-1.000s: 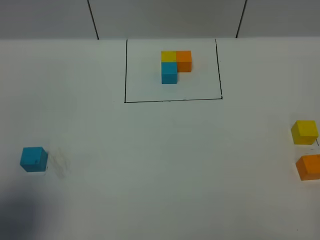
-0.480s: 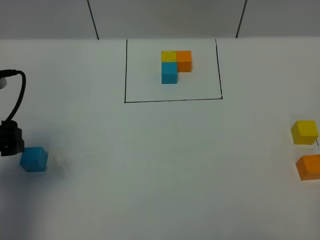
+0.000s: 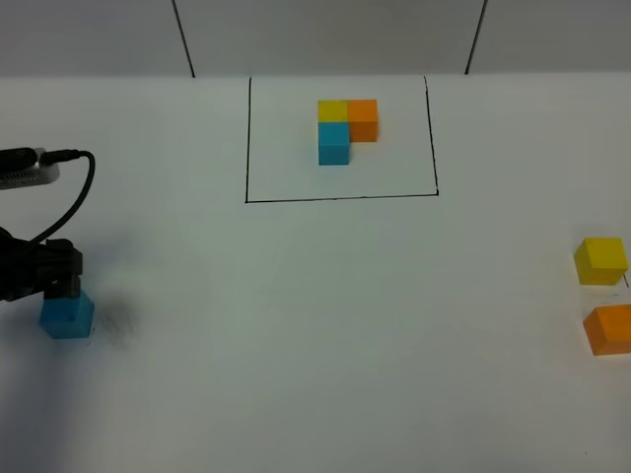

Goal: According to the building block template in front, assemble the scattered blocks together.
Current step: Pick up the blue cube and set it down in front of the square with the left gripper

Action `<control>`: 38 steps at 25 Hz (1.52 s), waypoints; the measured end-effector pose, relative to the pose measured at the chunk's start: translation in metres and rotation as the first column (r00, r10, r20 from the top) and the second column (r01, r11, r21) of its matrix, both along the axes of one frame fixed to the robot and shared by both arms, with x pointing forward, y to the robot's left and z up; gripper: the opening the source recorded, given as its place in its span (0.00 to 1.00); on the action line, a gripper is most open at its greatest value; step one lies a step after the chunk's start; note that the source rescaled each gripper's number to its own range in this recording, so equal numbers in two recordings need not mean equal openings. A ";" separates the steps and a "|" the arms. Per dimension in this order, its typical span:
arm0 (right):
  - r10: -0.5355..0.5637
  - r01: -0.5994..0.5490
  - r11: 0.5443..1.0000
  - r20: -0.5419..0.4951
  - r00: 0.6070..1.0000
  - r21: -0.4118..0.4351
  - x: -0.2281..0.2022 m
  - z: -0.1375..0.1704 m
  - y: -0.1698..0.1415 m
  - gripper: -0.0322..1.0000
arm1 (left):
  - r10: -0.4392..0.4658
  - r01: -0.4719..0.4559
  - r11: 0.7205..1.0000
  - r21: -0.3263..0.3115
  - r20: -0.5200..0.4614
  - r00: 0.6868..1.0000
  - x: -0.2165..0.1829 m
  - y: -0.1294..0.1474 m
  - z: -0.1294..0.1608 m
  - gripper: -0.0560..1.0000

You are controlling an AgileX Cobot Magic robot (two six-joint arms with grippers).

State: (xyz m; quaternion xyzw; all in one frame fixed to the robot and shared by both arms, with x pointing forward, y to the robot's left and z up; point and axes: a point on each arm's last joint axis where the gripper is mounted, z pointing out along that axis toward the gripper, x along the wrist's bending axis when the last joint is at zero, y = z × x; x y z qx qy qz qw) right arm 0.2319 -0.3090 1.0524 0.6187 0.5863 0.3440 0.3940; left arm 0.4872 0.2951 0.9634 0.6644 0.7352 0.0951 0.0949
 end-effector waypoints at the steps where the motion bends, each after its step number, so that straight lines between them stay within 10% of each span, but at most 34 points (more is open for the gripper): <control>1: 0.000 0.000 1.000 0.000 1.000 0.000 0.000 0.000 0.000 0.05 | 0.000 0.000 1.000 0.000 -0.001 1.000 0.003 0.000 -0.004 0.84; 15: 0.000 0.000 1.000 0.000 1.000 0.000 0.000 0.000 0.000 0.05 | -0.004 0.004 1.000 -0.001 -0.089 0.996 0.024 -0.001 -0.064 0.77; 18: 0.000 0.000 1.000 0.000 1.000 0.000 0.000 0.000 0.000 0.05 | -0.005 0.005 1.000 -0.002 -0.086 0.996 0.025 -0.001 -0.067 0.59; 22: 0.000 0.000 1.000 0.000 1.000 0.000 0.000 0.000 0.000 0.05 | -0.012 0.012 1.000 -0.002 -0.065 0.998 0.028 -0.002 -0.067 0.05; 26: 0.000 0.000 1.000 0.000 1.000 0.000 0.000 0.000 0.000 0.05 | -0.189 0.191 0.981 0.029 -0.060 0.980 0.036 -0.010 -0.058 0.06; 31: 0.000 0.000 1.000 0.000 1.000 0.000 0.000 0.000 0.000 0.05 | -0.559 0.560 0.827 0.055 -0.023 0.829 0.055 -0.058 -0.022 0.06; 38: 0.000 0.000 1.000 0.000 1.000 0.001 0.000 0.000 0.000 0.05 | -0.920 0.919 0.392 0.035 -0.008 0.393 0.048 -0.148 0.012 0.06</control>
